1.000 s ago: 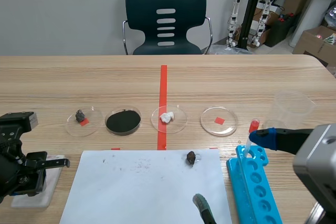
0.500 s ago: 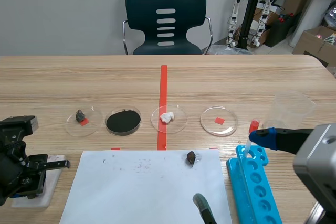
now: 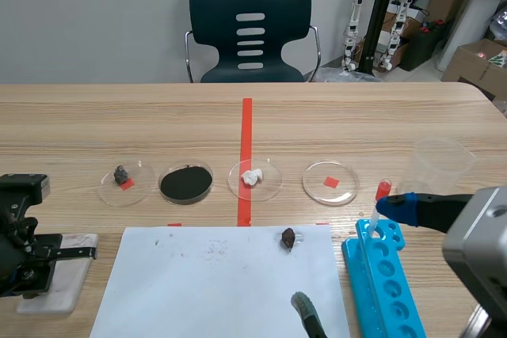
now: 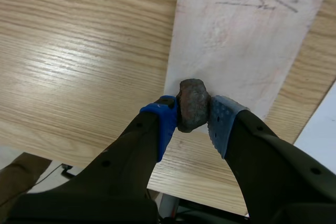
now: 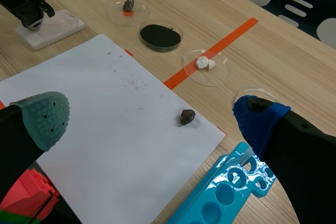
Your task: Rub the mineral on the streak plate below the first streak
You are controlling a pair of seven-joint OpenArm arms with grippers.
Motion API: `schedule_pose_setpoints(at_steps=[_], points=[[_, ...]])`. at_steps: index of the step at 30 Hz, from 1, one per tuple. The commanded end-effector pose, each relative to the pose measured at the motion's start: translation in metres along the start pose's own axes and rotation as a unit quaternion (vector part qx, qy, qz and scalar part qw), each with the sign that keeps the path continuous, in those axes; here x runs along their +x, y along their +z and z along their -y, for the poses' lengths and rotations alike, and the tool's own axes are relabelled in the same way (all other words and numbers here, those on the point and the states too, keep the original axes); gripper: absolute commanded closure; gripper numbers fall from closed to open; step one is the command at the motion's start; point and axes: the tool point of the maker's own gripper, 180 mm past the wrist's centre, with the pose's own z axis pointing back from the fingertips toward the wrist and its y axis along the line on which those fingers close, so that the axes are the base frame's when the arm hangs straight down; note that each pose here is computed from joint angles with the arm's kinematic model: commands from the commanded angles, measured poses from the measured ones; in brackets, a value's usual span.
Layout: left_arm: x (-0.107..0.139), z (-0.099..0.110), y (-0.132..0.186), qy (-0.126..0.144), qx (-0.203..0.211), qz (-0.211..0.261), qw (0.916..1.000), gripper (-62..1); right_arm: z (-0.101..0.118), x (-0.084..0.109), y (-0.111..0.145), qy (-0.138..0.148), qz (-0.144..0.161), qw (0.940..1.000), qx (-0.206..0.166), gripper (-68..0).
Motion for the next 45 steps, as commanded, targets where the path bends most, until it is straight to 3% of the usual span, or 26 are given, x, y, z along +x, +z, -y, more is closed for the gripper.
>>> schedule_pose_setpoints(at_steps=[1,4,15,20,28,31,35,40,45], points=[[0.005,-0.002,0.002,0.003,0.001,0.006,1.0,-13.0,0.003,0.011,-0.001,0.002,0.018,0.9998,-0.004,-67.9],[0.003,0.004,0.002,0.005,-0.015,0.001,0.9999,-13.0,0.003,0.011,-0.001,0.002,0.018,0.9998,-0.004,-67.9],[0.006,0.046,0.008,0.014,-0.135,0.009,0.9908,-13.0,0.003,0.011,-0.001,0.002,0.018,0.9998,-0.004,-67.9],[0.006,0.04,0.006,0.008,-0.117,0.009,0.9931,-13.0,0.003,0.011,-0.001,0.002,0.018,0.9998,-0.004,-67.9],[-0.004,0.0,-0.003,-0.011,-0.01,-0.014,0.9998,-13.0,0.003,0.011,-0.001,0.002,0.018,0.9998,-0.004,-67.9],[-0.002,-0.004,-0.003,-0.015,0.003,-0.01,0.9998,-13.0,0.003,0.011,-0.001,0.002,0.018,0.9998,-0.004,-67.9],[-0.002,0.002,-0.003,-0.01,-0.016,-0.01,0.9998,-13.0,0.003,0.011,-0.001,0.002,0.018,0.9998,-0.004,-67.9],[-0.002,0.03,0.0,-0.015,-0.093,-0.008,0.9955,-13.0,0.003,0.011,-0.001,0.002,0.018,0.9998,-0.004,-67.9],[-0.001,0.042,0.002,-0.022,-0.127,-0.005,0.9917,-13.0,0.003,0.011,-0.001,0.002,0.018,0.9998,-0.004,-67.9]])
